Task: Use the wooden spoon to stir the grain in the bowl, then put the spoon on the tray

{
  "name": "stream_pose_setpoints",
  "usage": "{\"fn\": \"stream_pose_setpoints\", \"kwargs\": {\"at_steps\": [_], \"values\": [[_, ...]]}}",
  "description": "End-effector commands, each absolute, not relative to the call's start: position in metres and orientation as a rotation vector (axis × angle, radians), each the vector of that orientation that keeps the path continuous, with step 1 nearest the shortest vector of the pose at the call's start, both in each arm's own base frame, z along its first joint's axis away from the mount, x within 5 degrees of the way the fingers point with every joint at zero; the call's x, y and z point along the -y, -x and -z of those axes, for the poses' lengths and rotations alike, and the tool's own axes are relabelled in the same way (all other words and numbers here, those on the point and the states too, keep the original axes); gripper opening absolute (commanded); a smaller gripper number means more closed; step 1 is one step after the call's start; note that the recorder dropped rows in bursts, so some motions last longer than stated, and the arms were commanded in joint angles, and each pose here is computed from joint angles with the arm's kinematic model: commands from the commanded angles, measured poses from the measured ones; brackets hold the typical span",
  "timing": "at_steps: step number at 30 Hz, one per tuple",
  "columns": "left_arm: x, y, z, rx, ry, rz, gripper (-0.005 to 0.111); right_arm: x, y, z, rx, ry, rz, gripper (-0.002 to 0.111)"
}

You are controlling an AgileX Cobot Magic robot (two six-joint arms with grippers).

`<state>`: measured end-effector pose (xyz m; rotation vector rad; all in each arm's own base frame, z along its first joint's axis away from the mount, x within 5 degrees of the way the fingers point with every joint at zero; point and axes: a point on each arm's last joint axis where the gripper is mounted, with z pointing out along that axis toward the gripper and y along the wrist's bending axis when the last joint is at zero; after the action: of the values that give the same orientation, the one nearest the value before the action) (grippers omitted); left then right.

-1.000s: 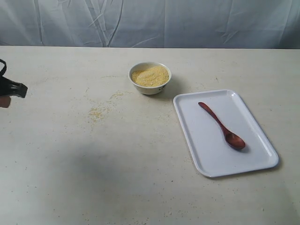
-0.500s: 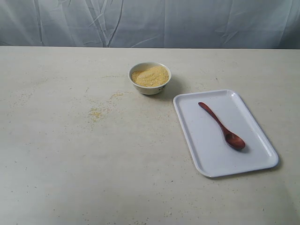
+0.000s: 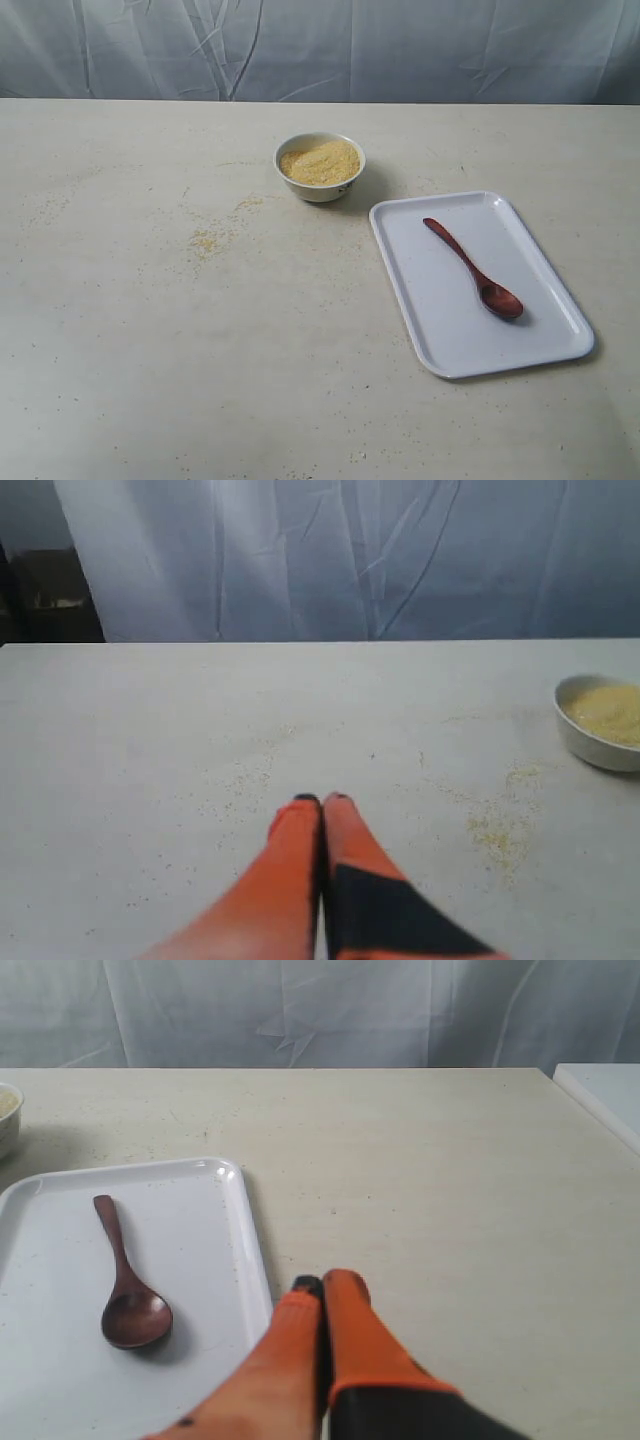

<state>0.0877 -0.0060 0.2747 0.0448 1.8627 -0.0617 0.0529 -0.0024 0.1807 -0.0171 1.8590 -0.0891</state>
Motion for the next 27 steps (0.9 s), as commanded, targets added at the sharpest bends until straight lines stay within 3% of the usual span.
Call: {"fn": "stream_pose_setpoints", "kwargs": {"at_steps": [1, 4, 5, 7, 27], "values": [[0.005, -0.071, -0.233, -1.735, 0.017, 0.101, 0.0, 0.002, -0.053, -0.181, -1.845, 0.015, 0.086, -0.001], [0.003, -0.064, -0.203, -1.631, 0.024, 0.092, 0.0, 0.002, -0.053, -0.181, -1.845, 0.015, 0.086, -0.001], [0.003, -0.059, -0.208, -1.554, 0.022, 0.089, 0.0, 0.002, -0.053, -0.181, -1.845, 0.015, 0.086, -0.001], [0.003, -0.055, -0.191, -1.728, -0.016, 0.063, 0.0, 0.002, -0.053, -0.181, -1.845, 0.015, 0.086, -0.001], [0.002, -0.055, -0.191, -1.729, -0.018, 0.037, 0.0, 0.002, -0.053, -0.181, -1.845, 0.015, 0.086, -0.001]]}}
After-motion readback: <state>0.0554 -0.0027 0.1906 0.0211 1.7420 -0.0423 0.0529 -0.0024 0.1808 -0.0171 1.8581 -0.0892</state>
